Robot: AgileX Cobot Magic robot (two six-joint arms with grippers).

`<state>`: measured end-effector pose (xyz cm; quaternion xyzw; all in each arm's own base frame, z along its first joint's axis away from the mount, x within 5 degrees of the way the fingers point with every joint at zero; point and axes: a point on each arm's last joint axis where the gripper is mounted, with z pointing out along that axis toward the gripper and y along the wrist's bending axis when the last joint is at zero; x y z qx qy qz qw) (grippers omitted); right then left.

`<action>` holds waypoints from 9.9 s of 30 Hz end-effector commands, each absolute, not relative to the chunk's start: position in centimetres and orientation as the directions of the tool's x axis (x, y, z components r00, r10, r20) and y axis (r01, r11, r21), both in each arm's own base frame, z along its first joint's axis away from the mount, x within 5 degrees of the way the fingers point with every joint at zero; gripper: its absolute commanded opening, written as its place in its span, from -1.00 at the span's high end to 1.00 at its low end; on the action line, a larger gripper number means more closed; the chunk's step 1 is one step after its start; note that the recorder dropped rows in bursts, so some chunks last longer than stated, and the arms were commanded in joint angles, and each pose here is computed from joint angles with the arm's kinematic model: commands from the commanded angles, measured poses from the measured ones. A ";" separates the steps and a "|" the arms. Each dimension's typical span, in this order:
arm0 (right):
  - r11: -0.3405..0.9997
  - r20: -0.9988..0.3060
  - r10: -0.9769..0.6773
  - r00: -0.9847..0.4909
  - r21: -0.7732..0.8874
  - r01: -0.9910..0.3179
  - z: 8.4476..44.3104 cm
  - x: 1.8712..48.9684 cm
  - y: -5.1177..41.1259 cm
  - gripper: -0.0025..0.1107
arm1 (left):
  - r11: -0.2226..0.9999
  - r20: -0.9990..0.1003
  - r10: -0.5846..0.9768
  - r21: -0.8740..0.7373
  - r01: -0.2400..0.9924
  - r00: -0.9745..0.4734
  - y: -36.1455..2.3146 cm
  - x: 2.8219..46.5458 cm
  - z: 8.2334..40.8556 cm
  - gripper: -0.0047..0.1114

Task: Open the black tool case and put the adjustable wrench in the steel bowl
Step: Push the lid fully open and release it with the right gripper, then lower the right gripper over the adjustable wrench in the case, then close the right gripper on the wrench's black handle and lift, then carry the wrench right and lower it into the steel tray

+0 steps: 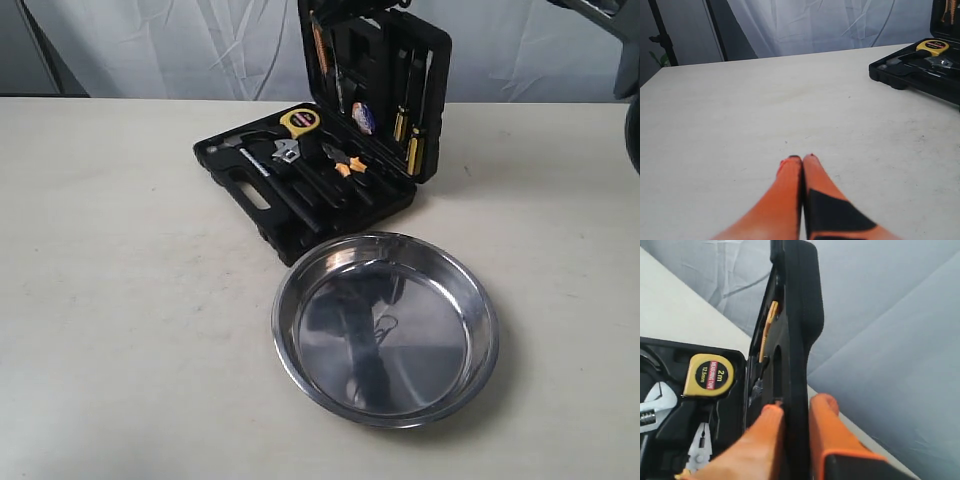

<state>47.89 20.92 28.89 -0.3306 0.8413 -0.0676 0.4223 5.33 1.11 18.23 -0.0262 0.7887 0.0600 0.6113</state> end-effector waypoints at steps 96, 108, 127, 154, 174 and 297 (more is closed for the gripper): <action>0.683 -0.574 -0.571 -0.587 0.065 -0.727 18.1 47.2 22.4 0.97 | 0.991 -0.971 0.035 0.065 -0.117 -0.238 1.1 5.3 18.4 0.92; 0.778 -0.398 -0.517 -0.758 0.151 -0.609 16.9 46.2 21.5 0.97 | 0.991 -0.971 0.035 0.065 -0.117 -0.238 1.1 5.3 18.4 0.92; 0.712 -0.494 -0.494 -0.715 0.242 -0.659 20.5 48.0 20.6 0.97 | 0.991 -0.971 0.035 0.065 -0.117 -0.238 1.1 5.3 18.4 0.92; 0.626 -0.412 -0.623 -0.665 0.247 -0.739 14.9 48.4 24.1 0.95 | 0.991 -0.971 0.035 0.064 -0.117 -0.236 1.1 5.3 18.4 0.92; 0.686 -0.418 -0.592 -0.689 0.187 -0.703 12.0 49.4 24.3 0.09 | 0.991 -0.971 0.035 0.064 -0.117 -0.236 1.1 5.3 18.4 0.92; 0.693 -0.355 -0.595 -0.721 0.229 -0.684 10.4 28.2 17.9 0.73 | 0.991 -0.971 0.035 0.064 -0.117 -0.236 1.1 5.3 18.4 0.92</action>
